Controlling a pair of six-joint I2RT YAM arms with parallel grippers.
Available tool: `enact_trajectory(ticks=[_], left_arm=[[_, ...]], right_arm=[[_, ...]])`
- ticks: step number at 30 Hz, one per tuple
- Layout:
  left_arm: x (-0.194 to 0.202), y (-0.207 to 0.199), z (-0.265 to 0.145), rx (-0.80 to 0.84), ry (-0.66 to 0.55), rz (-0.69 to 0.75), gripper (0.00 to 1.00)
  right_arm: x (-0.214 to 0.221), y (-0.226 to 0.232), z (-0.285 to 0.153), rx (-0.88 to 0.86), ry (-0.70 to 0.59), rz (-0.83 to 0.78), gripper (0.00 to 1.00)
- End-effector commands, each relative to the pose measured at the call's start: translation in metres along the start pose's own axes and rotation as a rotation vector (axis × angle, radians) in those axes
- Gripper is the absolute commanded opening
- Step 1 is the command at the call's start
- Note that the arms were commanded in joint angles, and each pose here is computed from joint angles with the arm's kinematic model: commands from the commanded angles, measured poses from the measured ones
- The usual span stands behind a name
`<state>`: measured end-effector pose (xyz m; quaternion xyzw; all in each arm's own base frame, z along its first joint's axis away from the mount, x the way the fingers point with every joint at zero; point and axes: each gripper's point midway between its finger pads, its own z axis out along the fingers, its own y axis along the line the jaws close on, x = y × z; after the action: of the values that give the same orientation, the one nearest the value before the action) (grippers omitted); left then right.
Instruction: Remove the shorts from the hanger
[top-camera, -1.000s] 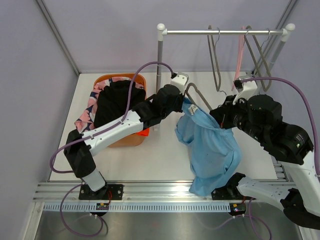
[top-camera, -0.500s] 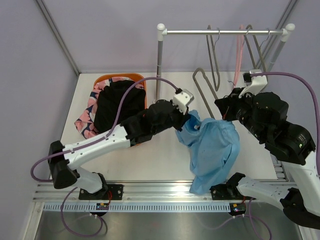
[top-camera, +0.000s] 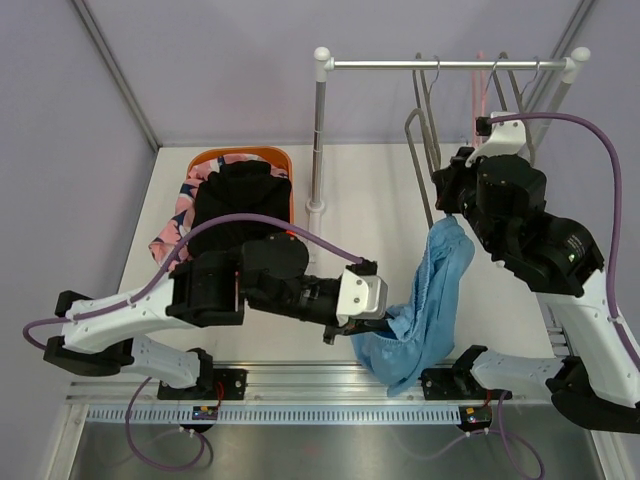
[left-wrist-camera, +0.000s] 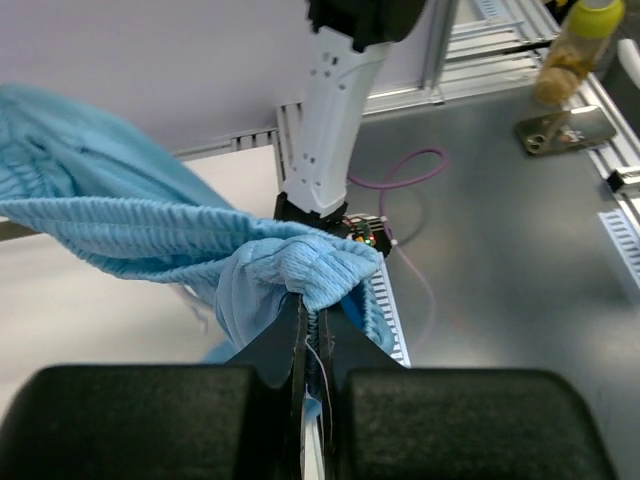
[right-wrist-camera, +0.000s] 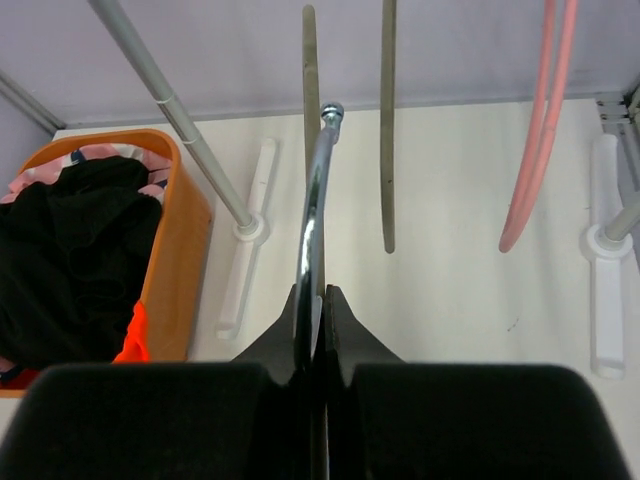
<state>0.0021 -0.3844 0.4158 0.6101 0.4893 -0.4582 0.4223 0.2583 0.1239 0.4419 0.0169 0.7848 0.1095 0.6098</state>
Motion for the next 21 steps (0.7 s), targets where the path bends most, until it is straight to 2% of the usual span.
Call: enact_trajectory(ticks=[1, 3, 6, 10, 16, 21], left_arm=[[-0.034, -0.038, -0.041, 0.164, -0.077, 0.077, 0.00], [-0.040, -0.044, -0.054, 0.184, -0.092, 0.087, 0.00], [-0.030, -0.055, -0.056, 0.249, -0.045, 0.082, 0.00], [-0.005, -0.059, -0.040, 0.293, 0.042, 0.044, 0.00], [0.016, -0.062, -0.025, 0.320, 0.096, 0.000, 0.00], [0.024, -0.065, -0.024, 0.321, 0.115, -0.010, 0.00]], right_arm=[[-0.042, -0.013, -0.007, 0.096, -0.130, 0.049, 0.00], [-0.048, -0.016, -0.007, 0.112, -0.145, 0.051, 0.00], [-0.056, -0.008, -0.009, 0.074, -0.168, 0.084, 0.00], [-0.067, 0.009, -0.013, -0.027, -0.198, 0.136, 0.00], [-0.073, 0.029, -0.016, -0.145, -0.213, 0.133, 0.00], [-0.079, 0.025, -0.015, -0.109, -0.223, 0.123, 0.00]])
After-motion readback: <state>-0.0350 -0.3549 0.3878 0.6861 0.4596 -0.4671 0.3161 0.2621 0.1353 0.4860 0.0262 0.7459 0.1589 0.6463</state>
